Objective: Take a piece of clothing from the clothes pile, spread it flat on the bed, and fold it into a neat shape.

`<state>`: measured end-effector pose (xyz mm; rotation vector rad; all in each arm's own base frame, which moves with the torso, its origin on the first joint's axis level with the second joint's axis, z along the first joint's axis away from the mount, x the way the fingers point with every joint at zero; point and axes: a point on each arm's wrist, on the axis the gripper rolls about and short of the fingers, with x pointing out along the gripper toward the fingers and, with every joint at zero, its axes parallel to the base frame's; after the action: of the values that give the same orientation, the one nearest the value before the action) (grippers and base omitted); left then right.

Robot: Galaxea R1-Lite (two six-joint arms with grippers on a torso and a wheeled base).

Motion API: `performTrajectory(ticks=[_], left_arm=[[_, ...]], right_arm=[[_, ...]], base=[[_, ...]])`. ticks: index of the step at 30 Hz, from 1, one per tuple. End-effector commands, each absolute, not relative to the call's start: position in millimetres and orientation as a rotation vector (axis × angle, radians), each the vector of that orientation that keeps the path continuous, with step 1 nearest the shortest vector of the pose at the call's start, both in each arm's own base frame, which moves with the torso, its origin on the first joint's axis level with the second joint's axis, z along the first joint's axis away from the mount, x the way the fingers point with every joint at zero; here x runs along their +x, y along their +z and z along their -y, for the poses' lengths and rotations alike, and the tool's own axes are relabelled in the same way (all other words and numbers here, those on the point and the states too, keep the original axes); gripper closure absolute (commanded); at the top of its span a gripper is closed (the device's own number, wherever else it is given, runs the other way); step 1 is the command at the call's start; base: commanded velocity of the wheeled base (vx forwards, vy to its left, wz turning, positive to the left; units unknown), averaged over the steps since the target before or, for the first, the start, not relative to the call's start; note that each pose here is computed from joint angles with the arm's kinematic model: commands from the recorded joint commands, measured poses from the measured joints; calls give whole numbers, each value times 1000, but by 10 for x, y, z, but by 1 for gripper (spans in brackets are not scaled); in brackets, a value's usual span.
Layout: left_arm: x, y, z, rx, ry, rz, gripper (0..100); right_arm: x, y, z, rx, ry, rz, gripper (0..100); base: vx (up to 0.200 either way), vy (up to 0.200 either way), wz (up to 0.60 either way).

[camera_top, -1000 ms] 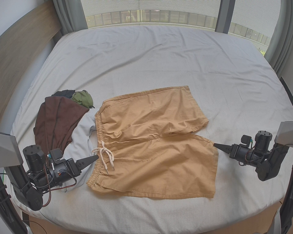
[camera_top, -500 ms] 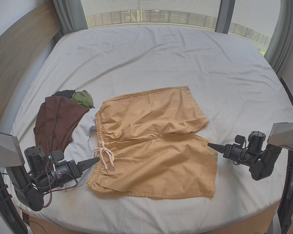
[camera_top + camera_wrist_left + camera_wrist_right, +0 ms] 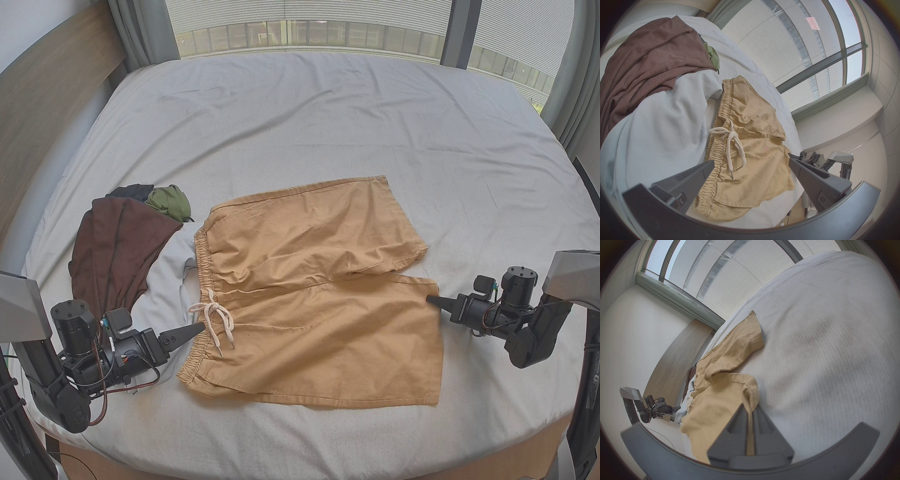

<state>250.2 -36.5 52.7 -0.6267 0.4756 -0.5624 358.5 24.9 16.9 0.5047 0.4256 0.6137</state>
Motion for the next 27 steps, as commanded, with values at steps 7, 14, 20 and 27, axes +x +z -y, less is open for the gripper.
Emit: performTrajectory(ticks=[7,14,20,27], left_arm=[[2500,496,388,-626,-566,-491,0],[2491,483,387,-629,-562,-498,0],[2506,448,388,-630,-555,-509,0],[2511,455,388,-630,-558,-505,0]], right_arm=[[3786,404,-313,481,616,-368,100],[3904,477,-377,478,623,-370,100],[3974,523,-375,479,620,-371,100],[4002,537,-352,479,614,-362,100]], base=[[0,0,0],[0,0,0],[0,0,0],[0,0,0]])
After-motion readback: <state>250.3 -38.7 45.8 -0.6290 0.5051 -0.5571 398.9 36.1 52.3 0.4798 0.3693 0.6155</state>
